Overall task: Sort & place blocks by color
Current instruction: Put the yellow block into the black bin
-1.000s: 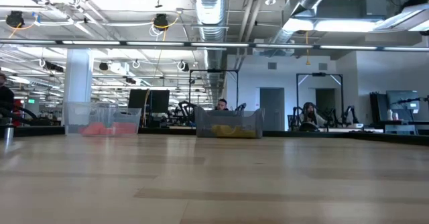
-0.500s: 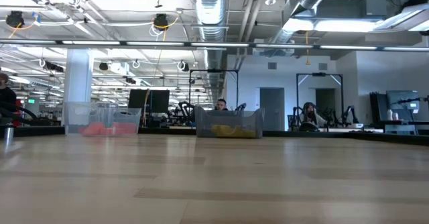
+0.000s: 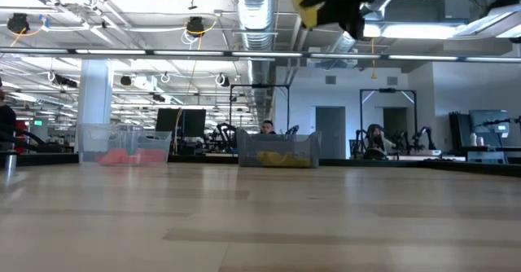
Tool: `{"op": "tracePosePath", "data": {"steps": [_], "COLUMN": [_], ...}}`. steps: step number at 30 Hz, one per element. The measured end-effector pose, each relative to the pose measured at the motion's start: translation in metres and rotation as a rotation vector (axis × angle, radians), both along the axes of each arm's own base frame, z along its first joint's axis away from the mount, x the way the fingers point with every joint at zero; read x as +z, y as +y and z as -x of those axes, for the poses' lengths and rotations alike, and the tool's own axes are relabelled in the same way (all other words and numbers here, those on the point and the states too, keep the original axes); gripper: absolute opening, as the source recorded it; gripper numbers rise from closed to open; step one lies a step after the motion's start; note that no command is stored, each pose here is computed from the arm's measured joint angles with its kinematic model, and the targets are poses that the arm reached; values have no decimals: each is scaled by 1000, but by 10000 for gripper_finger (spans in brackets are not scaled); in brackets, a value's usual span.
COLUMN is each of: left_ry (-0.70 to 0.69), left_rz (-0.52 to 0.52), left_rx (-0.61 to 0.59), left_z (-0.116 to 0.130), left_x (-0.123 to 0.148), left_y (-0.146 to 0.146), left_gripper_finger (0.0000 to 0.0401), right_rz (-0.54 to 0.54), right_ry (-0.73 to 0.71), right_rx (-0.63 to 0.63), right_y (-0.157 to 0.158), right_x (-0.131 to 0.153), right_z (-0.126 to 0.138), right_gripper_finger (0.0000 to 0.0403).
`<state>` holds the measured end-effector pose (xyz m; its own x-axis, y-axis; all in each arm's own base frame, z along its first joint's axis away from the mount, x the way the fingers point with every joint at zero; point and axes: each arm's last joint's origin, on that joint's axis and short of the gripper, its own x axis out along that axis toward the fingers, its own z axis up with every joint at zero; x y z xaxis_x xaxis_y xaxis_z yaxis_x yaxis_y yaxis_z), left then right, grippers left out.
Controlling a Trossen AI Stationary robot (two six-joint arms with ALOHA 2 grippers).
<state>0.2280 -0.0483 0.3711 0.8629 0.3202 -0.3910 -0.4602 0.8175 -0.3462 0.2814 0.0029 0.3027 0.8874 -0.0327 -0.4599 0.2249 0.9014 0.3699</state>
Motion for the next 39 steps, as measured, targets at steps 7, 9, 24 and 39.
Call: {"op": "tracePosePath", "data": {"steps": [7, 9, 24, 39], "left_ry": [80, 99, 56, -122], "left_rz": [-37, -51, -17, 14], "left_rx": [62, 48, -85, -179], "left_z": [19, 18, 47, 89], "left_x": [-3, -6, -46, -64], "left_y": [3, 0, 5, 14], "left_gripper_finger": [309, 309, 264, 246], "right_rz": [-102, -118, -220, -292], "right_ry": [91, 97, 181, 391], "right_rx": [-122, -161, -401, -433], "right_y": [-73, -90, -195, -240], "right_x": [-20, -25, -69, -86], "right_z": [-1, 0, -15, -49], "right_gripper_finger": [124, 124, 125, 155]}}
